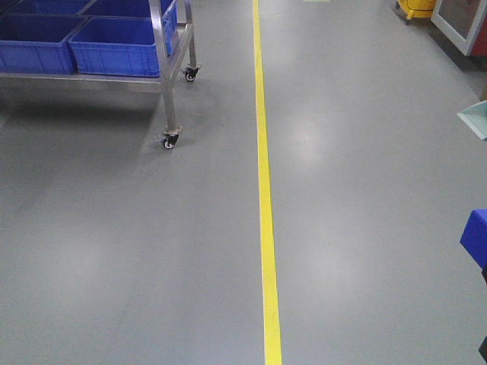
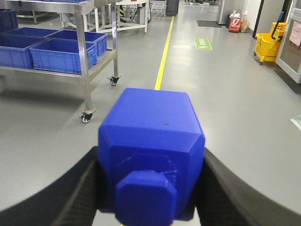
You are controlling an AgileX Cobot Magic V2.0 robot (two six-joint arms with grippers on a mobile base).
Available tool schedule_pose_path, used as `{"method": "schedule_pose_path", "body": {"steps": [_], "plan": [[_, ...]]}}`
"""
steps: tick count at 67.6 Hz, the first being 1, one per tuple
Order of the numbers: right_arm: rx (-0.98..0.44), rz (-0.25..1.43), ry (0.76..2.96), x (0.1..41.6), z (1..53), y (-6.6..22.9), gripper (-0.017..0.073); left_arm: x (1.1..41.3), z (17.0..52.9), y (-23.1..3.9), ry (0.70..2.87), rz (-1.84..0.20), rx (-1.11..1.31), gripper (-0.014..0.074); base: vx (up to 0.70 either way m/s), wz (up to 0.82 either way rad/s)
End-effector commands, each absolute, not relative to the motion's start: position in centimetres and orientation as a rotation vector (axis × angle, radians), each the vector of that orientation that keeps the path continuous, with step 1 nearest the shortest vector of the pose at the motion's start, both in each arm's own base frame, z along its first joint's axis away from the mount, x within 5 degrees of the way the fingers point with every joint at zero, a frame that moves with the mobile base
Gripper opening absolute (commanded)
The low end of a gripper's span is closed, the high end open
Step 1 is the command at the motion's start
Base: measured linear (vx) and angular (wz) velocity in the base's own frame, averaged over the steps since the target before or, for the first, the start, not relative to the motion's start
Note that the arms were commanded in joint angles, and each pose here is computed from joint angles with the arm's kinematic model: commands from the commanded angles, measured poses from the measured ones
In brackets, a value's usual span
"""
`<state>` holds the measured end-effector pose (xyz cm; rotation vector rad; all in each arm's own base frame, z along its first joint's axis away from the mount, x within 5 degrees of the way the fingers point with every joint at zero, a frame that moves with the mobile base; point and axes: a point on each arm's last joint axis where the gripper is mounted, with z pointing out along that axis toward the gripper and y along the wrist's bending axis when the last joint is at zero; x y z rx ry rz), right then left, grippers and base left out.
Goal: Pour parts from conveyor to right shelf
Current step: 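Drive along the yellow-lined aisle carrying the blue block in the right gripper, then drive between the shelves of blue bins toward the far shelf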
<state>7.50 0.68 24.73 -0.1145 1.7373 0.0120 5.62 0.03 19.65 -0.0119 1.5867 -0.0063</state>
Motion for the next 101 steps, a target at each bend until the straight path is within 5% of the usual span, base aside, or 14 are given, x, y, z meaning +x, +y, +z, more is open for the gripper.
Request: {"method": "schedule_pose_path", "body": {"steps": [1,101], "plan": [[-0.091,-0.017,1.651,7.65,26.17,0.42,-0.0001,5.46,21.00,-0.01,1.489,-0.022,-0.017,-0.0006,0.76,0.01],[-0.091,-0.016,1.651,7.65,26.16,0.42,-0.0001,5.46,21.00,-0.01,1.489,-0.022,-0.017,-0.0006,0.66,0.07]]}}
